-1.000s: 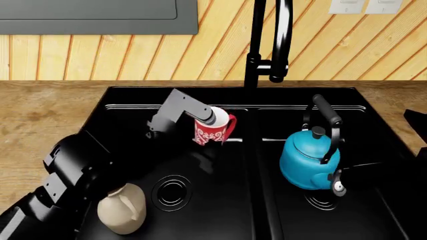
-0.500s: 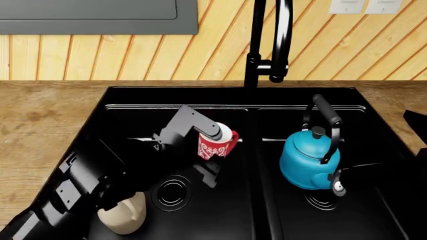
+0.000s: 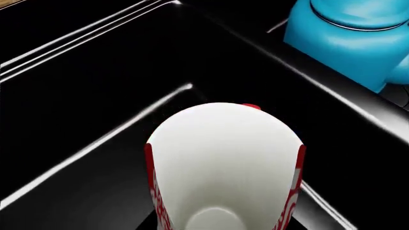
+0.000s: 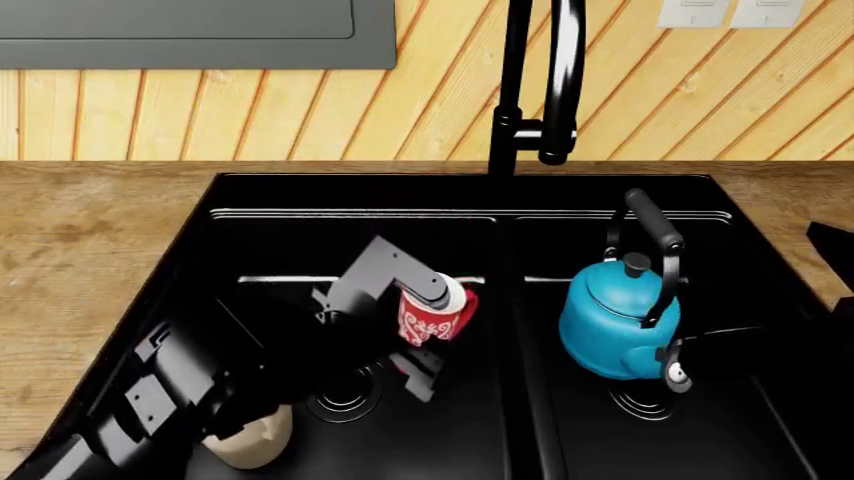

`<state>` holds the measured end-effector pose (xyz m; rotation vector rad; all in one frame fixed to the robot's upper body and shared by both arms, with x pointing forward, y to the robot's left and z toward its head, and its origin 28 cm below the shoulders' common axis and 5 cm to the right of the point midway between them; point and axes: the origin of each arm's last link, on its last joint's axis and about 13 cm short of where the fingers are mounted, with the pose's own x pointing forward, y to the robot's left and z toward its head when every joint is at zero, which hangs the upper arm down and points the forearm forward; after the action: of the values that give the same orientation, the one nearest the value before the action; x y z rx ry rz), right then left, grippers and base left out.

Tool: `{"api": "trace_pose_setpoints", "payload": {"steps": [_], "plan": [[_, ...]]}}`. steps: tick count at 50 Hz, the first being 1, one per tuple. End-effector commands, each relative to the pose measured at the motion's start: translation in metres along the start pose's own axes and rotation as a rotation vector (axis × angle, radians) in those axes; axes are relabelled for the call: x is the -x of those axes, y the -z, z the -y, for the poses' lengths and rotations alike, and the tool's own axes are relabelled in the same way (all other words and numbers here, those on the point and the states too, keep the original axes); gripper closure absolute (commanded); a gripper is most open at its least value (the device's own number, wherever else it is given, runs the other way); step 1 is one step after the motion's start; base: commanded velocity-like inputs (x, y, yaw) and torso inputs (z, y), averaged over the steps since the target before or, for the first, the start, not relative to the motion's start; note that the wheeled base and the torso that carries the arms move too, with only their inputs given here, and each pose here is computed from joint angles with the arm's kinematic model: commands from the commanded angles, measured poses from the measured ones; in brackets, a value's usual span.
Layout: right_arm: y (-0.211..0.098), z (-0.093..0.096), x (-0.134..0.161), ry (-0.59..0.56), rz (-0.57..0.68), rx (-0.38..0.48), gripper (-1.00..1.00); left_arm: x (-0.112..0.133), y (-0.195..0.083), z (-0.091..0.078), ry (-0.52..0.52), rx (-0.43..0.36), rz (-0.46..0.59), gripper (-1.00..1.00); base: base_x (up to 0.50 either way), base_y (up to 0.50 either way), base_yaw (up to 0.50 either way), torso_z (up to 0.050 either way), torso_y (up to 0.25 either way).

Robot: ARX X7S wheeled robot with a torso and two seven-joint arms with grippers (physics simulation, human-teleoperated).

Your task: Pick the jug and cup and place them in the sink. Then turn on the water.

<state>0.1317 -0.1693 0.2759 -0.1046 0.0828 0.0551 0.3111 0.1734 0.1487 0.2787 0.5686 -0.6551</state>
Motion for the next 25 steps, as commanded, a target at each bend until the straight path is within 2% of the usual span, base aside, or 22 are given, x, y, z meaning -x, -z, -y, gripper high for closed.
{"api": "trace_pose_setpoints", "payload": {"steps": [1, 25], "plan": [[0.000, -0.001, 0.001, 0.000, 0.000, -0.001, -1.00, -0.001, 0.005, 0.003, 0.002, 0.003, -0.019, 1.00, 0.00, 0.00, 0.00, 0.000, 0.000], [0.001, -0.001, 0.000, 0.004, -0.001, -0.002, -1.00, -0.005, 0.017, 0.006, 0.014, -0.026, -0.081, 1.00, 0.00, 0.00, 0.00, 0.000, 0.000]]}}
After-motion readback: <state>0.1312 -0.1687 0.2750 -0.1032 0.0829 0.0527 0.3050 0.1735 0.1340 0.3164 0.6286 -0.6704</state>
